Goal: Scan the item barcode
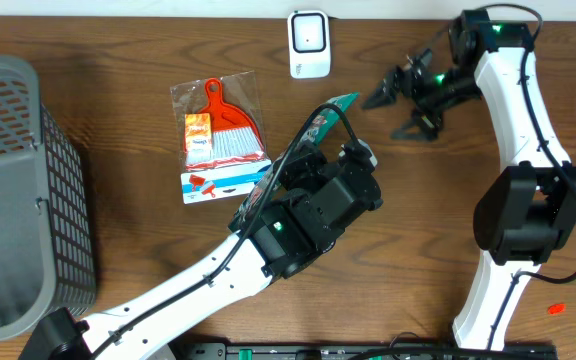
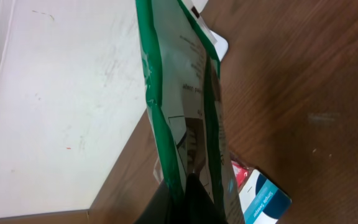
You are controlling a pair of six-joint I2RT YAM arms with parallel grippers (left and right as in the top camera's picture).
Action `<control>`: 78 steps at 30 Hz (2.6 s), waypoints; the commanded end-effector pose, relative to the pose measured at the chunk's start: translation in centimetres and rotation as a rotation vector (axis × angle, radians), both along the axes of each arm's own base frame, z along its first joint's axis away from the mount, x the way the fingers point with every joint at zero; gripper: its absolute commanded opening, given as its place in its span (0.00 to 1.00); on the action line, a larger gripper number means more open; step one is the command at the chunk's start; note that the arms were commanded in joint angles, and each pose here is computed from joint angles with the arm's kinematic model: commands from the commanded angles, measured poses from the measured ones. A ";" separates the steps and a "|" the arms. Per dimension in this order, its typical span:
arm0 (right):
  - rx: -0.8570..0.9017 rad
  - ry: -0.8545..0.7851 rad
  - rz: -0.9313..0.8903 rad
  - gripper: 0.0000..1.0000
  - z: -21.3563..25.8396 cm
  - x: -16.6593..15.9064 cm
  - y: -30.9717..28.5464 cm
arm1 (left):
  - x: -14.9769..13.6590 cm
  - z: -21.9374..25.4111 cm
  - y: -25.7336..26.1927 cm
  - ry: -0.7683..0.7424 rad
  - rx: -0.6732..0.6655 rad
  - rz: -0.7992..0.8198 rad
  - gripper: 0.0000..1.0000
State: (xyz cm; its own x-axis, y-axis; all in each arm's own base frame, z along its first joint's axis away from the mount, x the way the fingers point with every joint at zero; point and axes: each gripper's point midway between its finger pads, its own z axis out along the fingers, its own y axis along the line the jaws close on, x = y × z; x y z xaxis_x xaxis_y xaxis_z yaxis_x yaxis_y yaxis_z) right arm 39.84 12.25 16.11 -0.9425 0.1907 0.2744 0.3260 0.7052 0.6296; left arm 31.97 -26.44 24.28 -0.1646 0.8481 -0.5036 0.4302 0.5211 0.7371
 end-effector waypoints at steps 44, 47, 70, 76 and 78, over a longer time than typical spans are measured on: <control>0.611 0.245 -0.064 0.62 10.5 0.9 13.0 | 0.1 0.9 0.2 -0.014 -0.032 0.029 0.07; 0.612 0.234 -0.076 0.50 10.4 1.1 12.0 | 0.1 0.9 0.2 -0.014 -0.032 0.029 0.08; 0.431 0.145 -0.061 0.02 7.0 0.0 9.3 | 0.1 0.8 0.3 -0.010 -0.026 0.031 0.07; 0.475 -0.119 0.095 0.01 7.3 0.8 10.0 | 0.1 0.8 0.3 -0.010 -0.025 0.031 0.07; 0.476 -0.158 0.106 0.02 7.3 1.2 9.9 | 0.1 0.7 0.4 -0.008 -0.023 0.031 0.07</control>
State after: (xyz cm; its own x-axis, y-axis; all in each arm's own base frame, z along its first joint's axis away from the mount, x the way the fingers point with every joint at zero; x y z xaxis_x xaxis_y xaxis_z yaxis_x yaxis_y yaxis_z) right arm 40.85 21.87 22.74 -0.9493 0.0295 0.3130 0.3029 0.3526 0.8854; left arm 31.87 -26.07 24.03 -0.1800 0.8507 -0.4939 0.4285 0.5198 0.7390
